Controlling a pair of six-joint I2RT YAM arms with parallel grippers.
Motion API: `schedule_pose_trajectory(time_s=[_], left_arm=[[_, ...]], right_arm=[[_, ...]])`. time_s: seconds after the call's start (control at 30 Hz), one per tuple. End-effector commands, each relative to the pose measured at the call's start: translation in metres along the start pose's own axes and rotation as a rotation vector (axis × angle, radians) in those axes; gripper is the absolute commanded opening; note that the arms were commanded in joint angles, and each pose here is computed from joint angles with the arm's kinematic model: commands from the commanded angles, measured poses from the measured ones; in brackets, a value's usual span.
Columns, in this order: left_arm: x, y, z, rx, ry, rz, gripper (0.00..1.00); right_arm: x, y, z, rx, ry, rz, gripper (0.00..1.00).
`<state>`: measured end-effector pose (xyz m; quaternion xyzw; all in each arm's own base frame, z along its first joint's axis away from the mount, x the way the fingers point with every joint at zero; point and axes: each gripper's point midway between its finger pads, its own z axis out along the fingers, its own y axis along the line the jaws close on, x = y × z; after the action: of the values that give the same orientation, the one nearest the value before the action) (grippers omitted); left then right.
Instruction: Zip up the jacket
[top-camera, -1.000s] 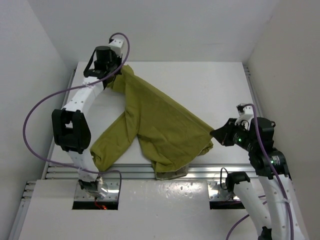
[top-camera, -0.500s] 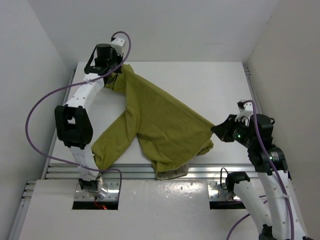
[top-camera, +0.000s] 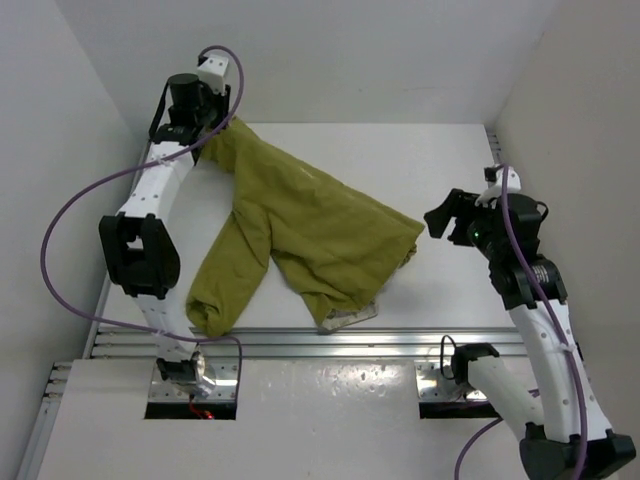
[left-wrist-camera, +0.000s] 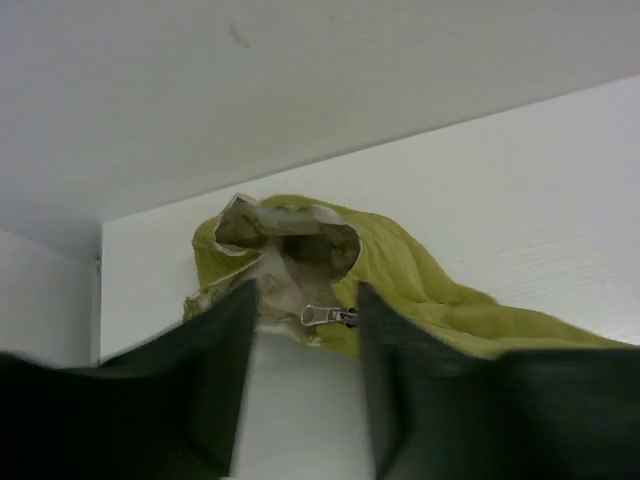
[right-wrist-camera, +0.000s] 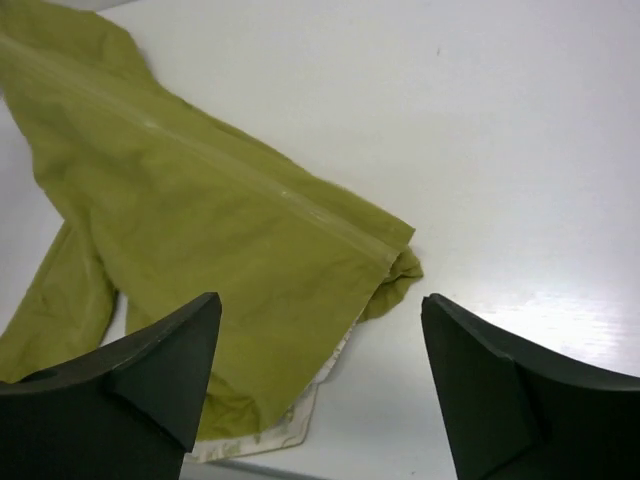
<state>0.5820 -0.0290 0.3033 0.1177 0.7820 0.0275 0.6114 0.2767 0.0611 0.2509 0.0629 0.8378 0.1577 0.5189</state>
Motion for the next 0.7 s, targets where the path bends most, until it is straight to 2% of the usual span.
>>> schedule_pose_trajectory(time_s=[0.0,0.03,0.07,0.1,0.2,0.3,0.37,0.4,0.53,0.57,0.63,0.67], left_arm=[[-0.055,0.015,-0.038,-0.017,-0.152,-0.003,0.55],[-0.053,0.012,-0.041,0.000,-0.151,-0.002,0.66],[-0.056,0.011,-0.046,0.000,-0.157,-0.013,0.72],[-0.066,0.011,-0.055,0.008,-0.182,-0.010,0.86],[-0.079,0.006,-0.074,0.035,-0.197,-0.028,1.00],[-0.086,0.004,-0.093,0.047,-0.195,-0.050,1.00],[-0.091,-0.005,-0.109,0.053,-0.193,-0.049,1.00],[-0.085,-0.009,-0.115,0.052,-0.159,-0.065,1.00],[-0.064,-0.019,-0.141,0.028,-0.082,-0.076,1.00],[-0.043,-0.023,-0.143,0.034,-0.042,-0.077,1.00],[-0.042,-0.023,-0.166,0.031,-0.061,-0.077,1.00],[-0.025,-0.027,-0.168,0.036,-0.028,-0.087,1.00]], right_arm=[[-0.043,-0.001,-0.008,0.035,-0.143,-0.037,0.83],[-0.046,0.000,-0.008,0.029,-0.155,-0.045,0.84],[-0.049,0.002,-0.010,0.019,-0.185,-0.060,0.84],[-0.054,0.010,-0.012,-0.025,-0.208,-0.075,0.84],[-0.054,0.019,-0.015,-0.083,-0.224,-0.082,0.88],[-0.046,0.023,-0.016,-0.109,-0.192,-0.091,0.95],[-0.041,0.020,-0.015,-0.102,-0.182,-0.104,0.96],[-0.039,0.021,-0.015,-0.109,-0.177,-0.126,1.00],[-0.020,0.006,-0.013,-0.054,-0.111,-0.174,1.00],[-0.013,0.003,-0.012,-0.044,-0.086,-0.177,1.00],[-0.001,-0.005,-0.012,-0.022,-0.032,-0.205,1.00],[0.001,-0.007,-0.010,-0.012,-0.019,-0.204,1.00]])
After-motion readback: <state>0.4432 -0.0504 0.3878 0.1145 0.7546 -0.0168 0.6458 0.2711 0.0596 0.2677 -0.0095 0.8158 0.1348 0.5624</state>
